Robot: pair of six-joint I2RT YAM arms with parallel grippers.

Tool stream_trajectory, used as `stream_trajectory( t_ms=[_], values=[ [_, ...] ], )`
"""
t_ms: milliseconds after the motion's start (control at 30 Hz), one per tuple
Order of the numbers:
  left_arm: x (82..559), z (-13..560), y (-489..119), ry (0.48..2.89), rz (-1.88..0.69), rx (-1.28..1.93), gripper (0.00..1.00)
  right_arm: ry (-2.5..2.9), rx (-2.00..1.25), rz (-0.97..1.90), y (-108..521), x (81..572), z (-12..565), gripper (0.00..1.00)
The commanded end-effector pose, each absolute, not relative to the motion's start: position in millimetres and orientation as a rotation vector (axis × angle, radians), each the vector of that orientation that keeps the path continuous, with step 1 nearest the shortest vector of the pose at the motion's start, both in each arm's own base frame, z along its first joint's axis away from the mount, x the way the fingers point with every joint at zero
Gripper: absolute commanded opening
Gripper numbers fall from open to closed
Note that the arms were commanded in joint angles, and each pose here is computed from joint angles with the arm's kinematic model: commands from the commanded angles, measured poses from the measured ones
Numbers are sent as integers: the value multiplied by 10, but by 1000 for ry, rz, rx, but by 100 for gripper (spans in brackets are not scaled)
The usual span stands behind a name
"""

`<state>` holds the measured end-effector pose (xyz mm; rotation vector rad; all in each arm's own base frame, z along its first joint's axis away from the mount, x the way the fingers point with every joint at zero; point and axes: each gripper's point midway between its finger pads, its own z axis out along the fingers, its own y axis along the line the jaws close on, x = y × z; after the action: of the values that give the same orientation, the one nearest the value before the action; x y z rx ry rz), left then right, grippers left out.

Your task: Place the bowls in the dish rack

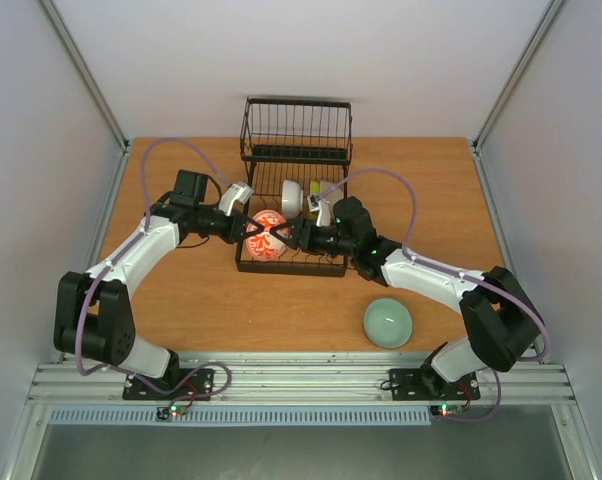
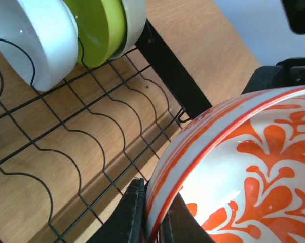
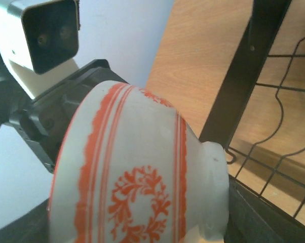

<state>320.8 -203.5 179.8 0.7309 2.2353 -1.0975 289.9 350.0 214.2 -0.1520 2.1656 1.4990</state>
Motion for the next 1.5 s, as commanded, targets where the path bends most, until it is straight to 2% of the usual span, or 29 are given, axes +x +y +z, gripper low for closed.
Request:
stream_trajectory(
  t_ms=[0,67,100,633,667,700,733,767,800,833,1133,1467],
  values=[
    [3265,1961,-2061,2161,-1076,761,1,2109,-205,1586,3580,2855,2282,36],
    [3271,1956,-2052,2165,-1069,756,0,2114,-203,1580,3585,2866,2268,9],
    [3275,1959,-2050,2165,-1066,755,1,2118,-202,1576,3588,2871,2256,2],
    [3299,1958,-2024,2176,-1032,746,0,2116,-222,1515,3556,2902,2283,1],
    [3297,1960,-2025,2173,-1035,746,0,2113,-237,1525,3571,2886,2286,6],
    [3295,1967,-2029,2169,-1037,748,0,2108,-250,1536,3579,2871,2292,28],
    [3286,1970,-2032,2167,-1041,749,0,2082,-268,1561,3594,2851,2331,56],
    [3282,1976,-2035,2163,-1046,751,1,2066,-273,1577,3598,2836,2351,76],
    [3274,1983,-2041,2160,-1053,753,1,2058,-274,1585,3592,2824,2354,90],
    [3268,1993,-2042,2155,-1055,754,1,2048,-277,1590,3585,2815,2366,97],
    [3165,2159,-2053,2060,-1193,775,1,2022,-307,1624,3570,2731,2410,99],
    [3163,2327,-1922,1971,-1077,752,0,2130,-244,1482,3448,2783,2221,99]
  ],
)
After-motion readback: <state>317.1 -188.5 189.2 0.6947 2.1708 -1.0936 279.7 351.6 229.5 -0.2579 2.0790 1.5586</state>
